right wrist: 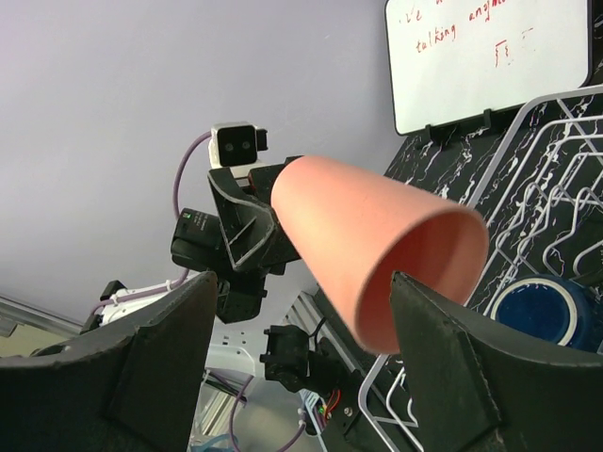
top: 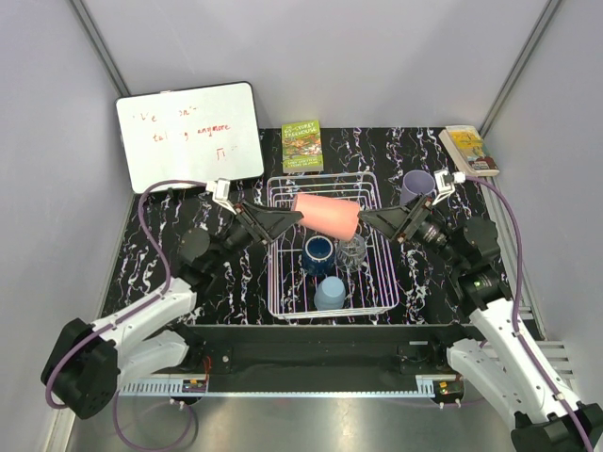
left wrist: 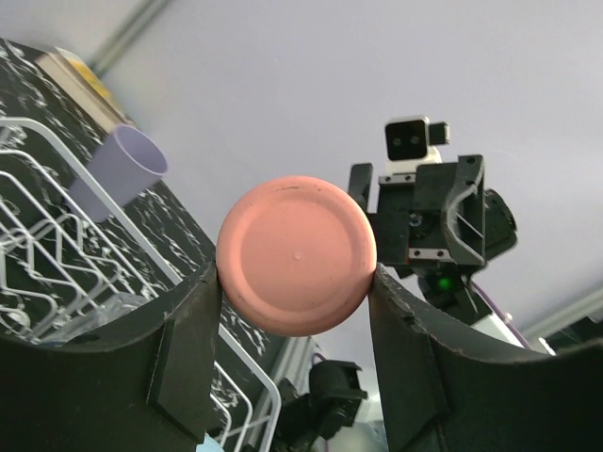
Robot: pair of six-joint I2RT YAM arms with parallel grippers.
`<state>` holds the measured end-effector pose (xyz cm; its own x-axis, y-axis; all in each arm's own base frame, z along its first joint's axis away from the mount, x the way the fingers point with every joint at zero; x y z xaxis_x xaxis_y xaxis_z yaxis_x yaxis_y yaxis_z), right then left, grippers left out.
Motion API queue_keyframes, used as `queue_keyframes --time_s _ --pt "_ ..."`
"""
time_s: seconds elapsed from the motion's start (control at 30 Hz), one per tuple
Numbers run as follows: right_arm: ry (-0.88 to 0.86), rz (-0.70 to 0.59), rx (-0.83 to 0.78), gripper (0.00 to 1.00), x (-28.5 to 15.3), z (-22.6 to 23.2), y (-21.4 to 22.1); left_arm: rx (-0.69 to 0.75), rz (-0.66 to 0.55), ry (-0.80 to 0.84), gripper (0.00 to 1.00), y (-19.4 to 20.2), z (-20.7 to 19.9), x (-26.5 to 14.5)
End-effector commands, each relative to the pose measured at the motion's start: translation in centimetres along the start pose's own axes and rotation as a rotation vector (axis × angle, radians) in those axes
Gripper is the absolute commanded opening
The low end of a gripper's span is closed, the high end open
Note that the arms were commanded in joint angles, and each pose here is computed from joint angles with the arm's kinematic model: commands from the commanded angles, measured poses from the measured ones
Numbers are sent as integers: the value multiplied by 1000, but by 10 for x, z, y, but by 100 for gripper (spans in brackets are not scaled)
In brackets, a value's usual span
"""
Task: Unload the cups from the dish rack
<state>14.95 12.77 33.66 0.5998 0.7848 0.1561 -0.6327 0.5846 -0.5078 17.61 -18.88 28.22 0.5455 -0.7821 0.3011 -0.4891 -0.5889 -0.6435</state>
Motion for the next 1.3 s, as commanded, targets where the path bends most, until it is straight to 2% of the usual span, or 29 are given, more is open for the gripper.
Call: queue_keyframes --time_s 0.0,0.43,0.53,0.73,0.87,1.27 --pt "-47 26 -16 81 -1 5 2 99 -110 -18 0 -19 -8 8" --pt "-46 84 28 81 17 -10 6 55 -87 56 0 -13 -17 15" --pt "-42 92 31 81 22 -13 8 74 -88 42 0 -15 -20 14" --pt "-11 26 -37 82 13 -3 4 161 -97 -55 0 -23 -19 13" --pt "-6 4 -57 83 7 2 3 202 -121 -63 0 -34 -24 16" --pt "-76 43 16 83 18 -6 6 129 -166 55 0 -40 -38 20"
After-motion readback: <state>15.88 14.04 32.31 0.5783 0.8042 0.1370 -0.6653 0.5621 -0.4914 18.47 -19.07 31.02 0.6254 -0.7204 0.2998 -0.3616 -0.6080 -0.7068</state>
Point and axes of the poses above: each gripper's point midway between its finger pads, its own x axis out along the fingers, its own z axis along the line the jaws close on, y = z × x, the point moved 10 cm from there along -x, back along the fingers, and after that the axes turned 6 degrees about x, right-handed, at the moved point
